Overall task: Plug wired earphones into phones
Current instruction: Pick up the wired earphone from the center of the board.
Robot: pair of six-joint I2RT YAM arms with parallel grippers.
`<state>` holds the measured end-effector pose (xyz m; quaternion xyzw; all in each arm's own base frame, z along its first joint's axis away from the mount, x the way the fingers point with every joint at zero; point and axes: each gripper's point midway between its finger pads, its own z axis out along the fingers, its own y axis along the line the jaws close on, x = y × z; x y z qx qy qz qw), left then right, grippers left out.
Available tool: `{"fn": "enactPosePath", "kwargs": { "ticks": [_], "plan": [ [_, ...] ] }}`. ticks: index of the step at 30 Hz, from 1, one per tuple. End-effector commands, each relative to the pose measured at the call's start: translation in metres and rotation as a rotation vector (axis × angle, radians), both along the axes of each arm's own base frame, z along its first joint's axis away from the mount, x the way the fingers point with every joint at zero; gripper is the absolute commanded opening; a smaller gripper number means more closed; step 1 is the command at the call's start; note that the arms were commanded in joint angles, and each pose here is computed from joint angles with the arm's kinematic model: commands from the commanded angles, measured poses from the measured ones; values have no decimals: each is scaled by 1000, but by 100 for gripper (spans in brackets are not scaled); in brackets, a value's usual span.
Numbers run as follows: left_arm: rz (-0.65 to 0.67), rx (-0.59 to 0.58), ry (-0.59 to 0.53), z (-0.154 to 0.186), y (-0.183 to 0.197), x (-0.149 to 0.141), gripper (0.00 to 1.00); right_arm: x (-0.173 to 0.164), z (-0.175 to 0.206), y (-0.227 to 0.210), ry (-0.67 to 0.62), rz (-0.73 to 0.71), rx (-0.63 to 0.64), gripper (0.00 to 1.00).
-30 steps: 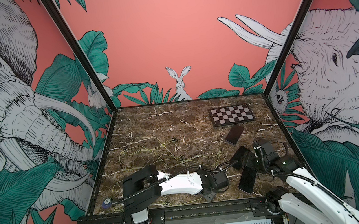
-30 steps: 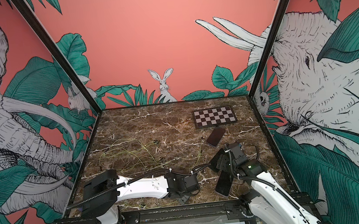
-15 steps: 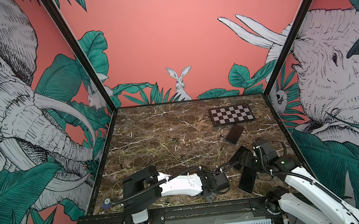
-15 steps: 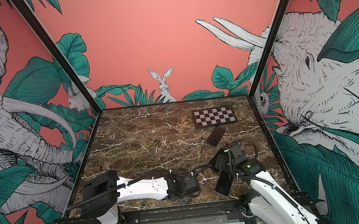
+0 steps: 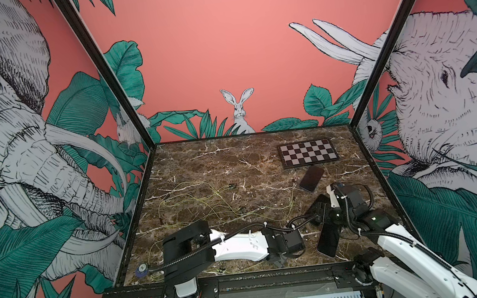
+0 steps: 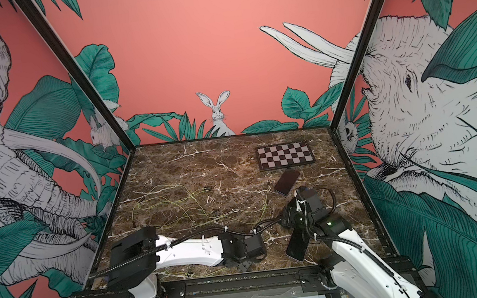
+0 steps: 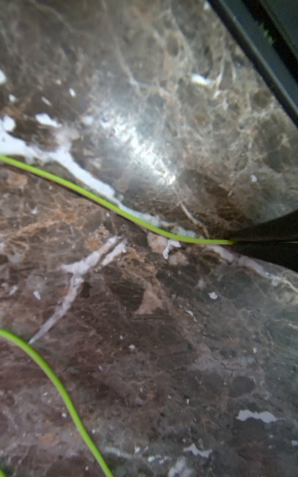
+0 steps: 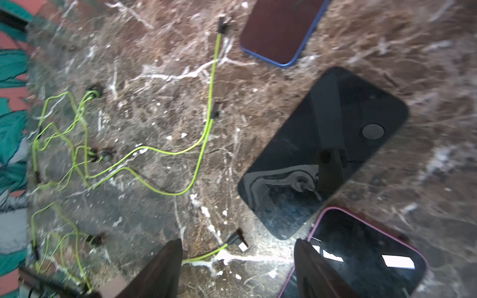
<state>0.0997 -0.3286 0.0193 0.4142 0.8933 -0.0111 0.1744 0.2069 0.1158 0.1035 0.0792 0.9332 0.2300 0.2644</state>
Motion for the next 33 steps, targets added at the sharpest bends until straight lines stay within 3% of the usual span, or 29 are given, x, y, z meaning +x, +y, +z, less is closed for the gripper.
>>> {"fn": "enactPosePath", "kwargs": {
  "ticks": [1,10,16,23,29,33],
  "plan": [
    [-10,104,-100,7,19,15,0,5,17,8,-104,72,15,71],
    [-106,12,-239,76,5,33,0,5,44,4,-254,116,-10,72],
    [-154,-53,-339,119,9,41,0,8,54,22,-349,179,88,72],
    [-152,-117,-446,164,23,54,0,-2,87,60,-576,343,355,75],
    [-102,-168,-543,202,43,65,0,4,95,60,-645,330,370,78],
    [-71,-258,-569,225,51,67,0,1,111,74,-698,403,432,84]
  ]
}}
